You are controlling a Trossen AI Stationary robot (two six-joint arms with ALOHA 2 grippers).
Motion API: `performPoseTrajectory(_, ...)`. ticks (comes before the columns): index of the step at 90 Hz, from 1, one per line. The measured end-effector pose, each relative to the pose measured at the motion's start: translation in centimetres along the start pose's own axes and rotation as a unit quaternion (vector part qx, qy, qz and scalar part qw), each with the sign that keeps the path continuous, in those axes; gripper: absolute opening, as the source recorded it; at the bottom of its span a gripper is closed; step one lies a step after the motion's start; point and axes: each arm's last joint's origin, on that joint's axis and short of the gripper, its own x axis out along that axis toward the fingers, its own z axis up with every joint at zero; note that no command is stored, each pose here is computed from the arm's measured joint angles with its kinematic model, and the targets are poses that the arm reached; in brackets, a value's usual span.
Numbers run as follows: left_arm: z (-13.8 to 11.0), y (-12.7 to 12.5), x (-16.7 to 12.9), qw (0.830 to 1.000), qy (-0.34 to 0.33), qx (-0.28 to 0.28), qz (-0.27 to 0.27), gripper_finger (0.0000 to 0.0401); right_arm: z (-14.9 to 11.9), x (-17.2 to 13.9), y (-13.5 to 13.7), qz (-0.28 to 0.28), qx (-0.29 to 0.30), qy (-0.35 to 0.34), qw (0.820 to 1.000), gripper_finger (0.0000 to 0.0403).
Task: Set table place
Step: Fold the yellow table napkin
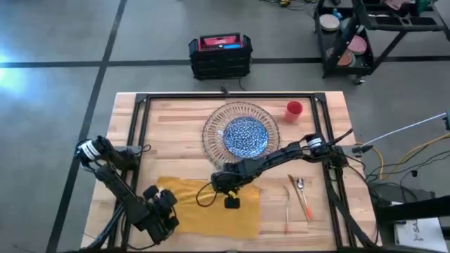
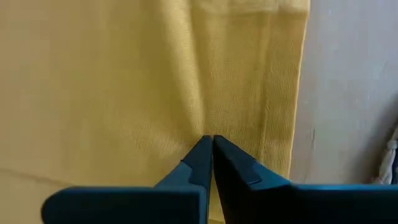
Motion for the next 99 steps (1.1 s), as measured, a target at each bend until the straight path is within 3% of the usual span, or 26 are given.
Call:
performPoseTrajectory(19,1.1,3.4,0.3,0.996,-0.050,-0.005,0.069,0.0020,1.0,-1.0,1.8,0.009,-0.013,-0.025,1.000,0.0000)
performPoseTrajectory(30,1.5,5.0,0.9,0.995,-0.050,-0.023,0.081,0.0020,1.9,-2.3,2.6,-0.008,-0.038,-0.041,0.998,0.0000)
performPoseTrajectory(45,1.7,4.8,0.3,0.996,-0.049,-0.071,0.015,0.0020,1.5,-3.3,2.5,-0.061,-0.058,-0.003,0.996,0.0000)
performPoseTrajectory(67,2.4,1.1,-1.7,0.986,-0.054,-0.081,-0.136,0.0020,0.9,-2.8,1.8,-0.080,-0.064,0.012,0.995,0.0000)
performPoseTrajectory(89,2.2,0.6,-1.3,0.989,-0.062,-0.053,-0.121,0.0020,1.0,-2.8,1.8,-0.079,-0.073,0.009,0.994,0.0000)
performPoseTrajectory(99,2.1,1.0,-0.8,0.992,-0.060,-0.057,-0.096,0.0020,2.0,-2.9,1.6,-0.074,-0.100,-0.029,0.992,0.0000)
